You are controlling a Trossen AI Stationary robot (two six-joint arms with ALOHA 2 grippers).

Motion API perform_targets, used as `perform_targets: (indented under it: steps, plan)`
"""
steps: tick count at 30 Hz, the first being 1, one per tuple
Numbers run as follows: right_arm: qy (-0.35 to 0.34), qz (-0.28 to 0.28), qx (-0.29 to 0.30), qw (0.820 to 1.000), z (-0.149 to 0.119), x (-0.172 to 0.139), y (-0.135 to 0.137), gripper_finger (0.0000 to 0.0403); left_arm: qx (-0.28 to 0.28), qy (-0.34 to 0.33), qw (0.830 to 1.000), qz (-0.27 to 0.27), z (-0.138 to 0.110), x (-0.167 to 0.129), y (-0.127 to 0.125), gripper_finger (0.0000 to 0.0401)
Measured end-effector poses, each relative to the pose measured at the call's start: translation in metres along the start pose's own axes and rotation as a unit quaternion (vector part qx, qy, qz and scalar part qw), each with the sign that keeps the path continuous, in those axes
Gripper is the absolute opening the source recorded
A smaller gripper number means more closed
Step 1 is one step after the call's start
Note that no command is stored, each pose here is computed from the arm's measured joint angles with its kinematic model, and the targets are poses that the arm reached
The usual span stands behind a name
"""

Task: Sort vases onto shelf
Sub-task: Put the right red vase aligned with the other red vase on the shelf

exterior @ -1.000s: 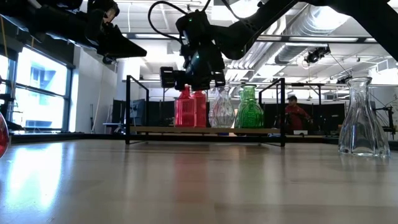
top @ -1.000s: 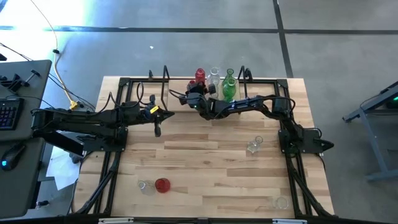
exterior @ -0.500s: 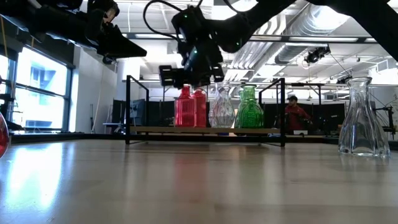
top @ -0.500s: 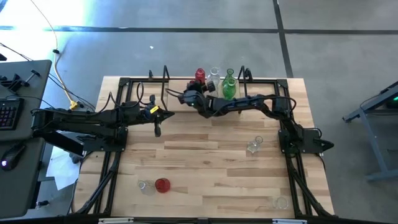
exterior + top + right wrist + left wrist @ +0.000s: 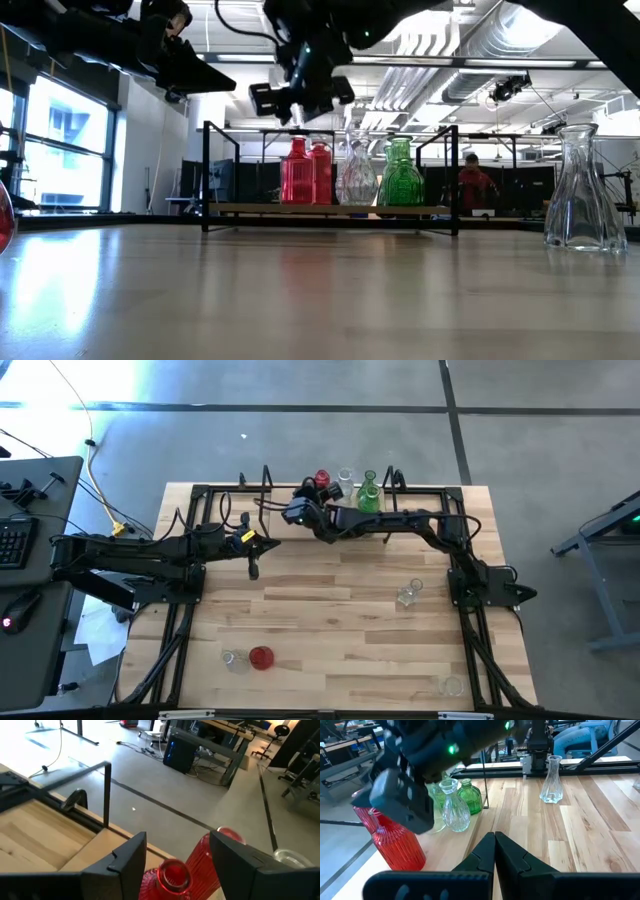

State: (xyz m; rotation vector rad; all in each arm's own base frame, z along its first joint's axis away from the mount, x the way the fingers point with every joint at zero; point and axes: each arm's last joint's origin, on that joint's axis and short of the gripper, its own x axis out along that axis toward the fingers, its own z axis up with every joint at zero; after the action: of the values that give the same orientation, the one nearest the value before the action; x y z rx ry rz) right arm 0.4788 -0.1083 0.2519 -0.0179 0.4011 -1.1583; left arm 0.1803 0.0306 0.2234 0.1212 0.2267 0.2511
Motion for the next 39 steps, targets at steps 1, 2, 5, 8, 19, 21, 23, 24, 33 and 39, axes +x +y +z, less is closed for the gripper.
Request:
perform_targets:
  steps: [1, 2, 5, 8, 19, 21, 23, 24, 33, 39]
  plan:
    - [-0.001, -0.002, -0.001, 1.0, 0.004, -0.003, 0.0, 0.0197, 0.0, 0.0, 1.0, 0.0, 0.0, 0.0, 0.0, 0.0]
    - [-0.002, -0.003, -0.002, 1.0, 0.008, -0.005, 0.001, 0.0197, 0.0, 0.0, 1.0, 0.0, 0.0, 0.0, 0.0, 0.0]
    - [-0.004, -0.007, -0.006, 1.0, 0.019, -0.013, 0.001, 0.0197, 0.0, 0.0, 1.0, 0.0, 0.0, 0.0, 0.0, 0.0]
    - [0.002, 0.003, -0.005, 1.0, 0.03, -0.018, -0.001, 0.0194, 0.0, 0.0, 1.0, 0.0, 0.0, 0.0, 0.0, 0.0]
    - [0.09, 0.153, 0.062, 0.982, 0.015, -0.008, 0.001, 0.0017, 0.001, 0.0, 1.0, 0.0, 0.0, 0.0, 0.0, 0.0]
    - [0.097, 0.147, 0.074, 0.982, 0.008, -0.004, 0.001, 0.0011, 0.001, 0.0, 1.0, 0.0, 0.0, 0.0, 0.0, 0.0]
    - [0.105, 0.146, 0.089, 0.98, 0.001, 0.001, 0.0, 0.0024, 0.001, 0.0, 1.0, 0.0, 0.0, 0.0, 0.0, 0.0]
    - [0.109, 0.144, 0.089, 0.979, -0.002, 0.004, -0.001, 0.0027, 0.001, 0.0, 1.0, 0.0, 0.0, 0.0, 0.0, 0.0]
    - [0.077, 0.136, 0.133, 0.979, -0.012, 0.015, -0.002, 0.0002, 0.001, -0.001, 1.0, 0.0, 0.0, 0.0, 0.0, 0.0]
    - [0.061, 0.086, 0.132, 0.986, -0.012, 0.016, -0.005, 0.0001, 0.001, 0.0, 1.0, 0.0, 0.0, 0.0, 0.0, 0.0]
